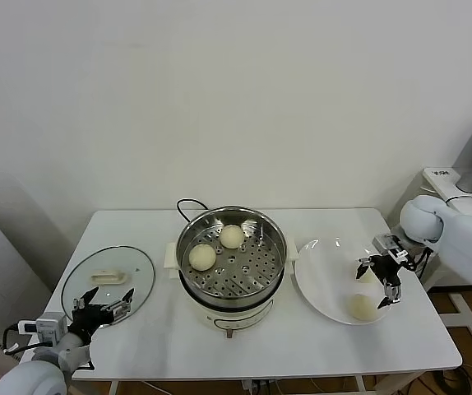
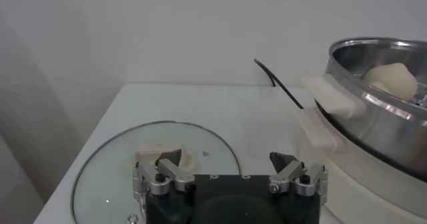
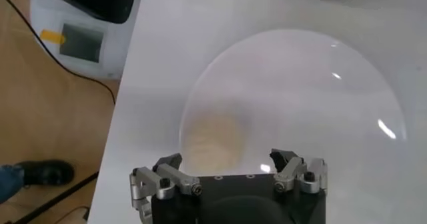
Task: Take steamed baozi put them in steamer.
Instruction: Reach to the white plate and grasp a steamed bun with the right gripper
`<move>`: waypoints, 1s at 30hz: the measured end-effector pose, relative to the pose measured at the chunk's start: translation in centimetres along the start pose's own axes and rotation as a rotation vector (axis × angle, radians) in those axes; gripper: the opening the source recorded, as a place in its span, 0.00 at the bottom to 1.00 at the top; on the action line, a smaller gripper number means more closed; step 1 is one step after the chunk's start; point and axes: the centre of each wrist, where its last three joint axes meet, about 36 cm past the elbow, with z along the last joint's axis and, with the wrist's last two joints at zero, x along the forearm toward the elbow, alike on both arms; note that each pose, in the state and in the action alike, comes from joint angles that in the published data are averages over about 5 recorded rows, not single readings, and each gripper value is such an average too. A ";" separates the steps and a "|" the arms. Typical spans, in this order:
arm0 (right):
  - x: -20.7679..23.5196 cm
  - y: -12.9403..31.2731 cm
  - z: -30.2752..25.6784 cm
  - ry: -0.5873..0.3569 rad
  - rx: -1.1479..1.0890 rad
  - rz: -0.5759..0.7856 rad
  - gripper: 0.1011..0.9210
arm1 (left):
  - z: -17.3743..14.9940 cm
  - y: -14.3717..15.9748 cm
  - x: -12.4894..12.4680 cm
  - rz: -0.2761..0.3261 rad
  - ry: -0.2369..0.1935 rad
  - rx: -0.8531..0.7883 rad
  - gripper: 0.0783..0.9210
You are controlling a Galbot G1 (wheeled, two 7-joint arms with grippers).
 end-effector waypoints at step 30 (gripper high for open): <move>-2.5 -0.4 -0.5 0.001 -0.013 -0.012 0.44 | 0.0 -0.2 -0.1 -0.002 0.001 0.000 0.88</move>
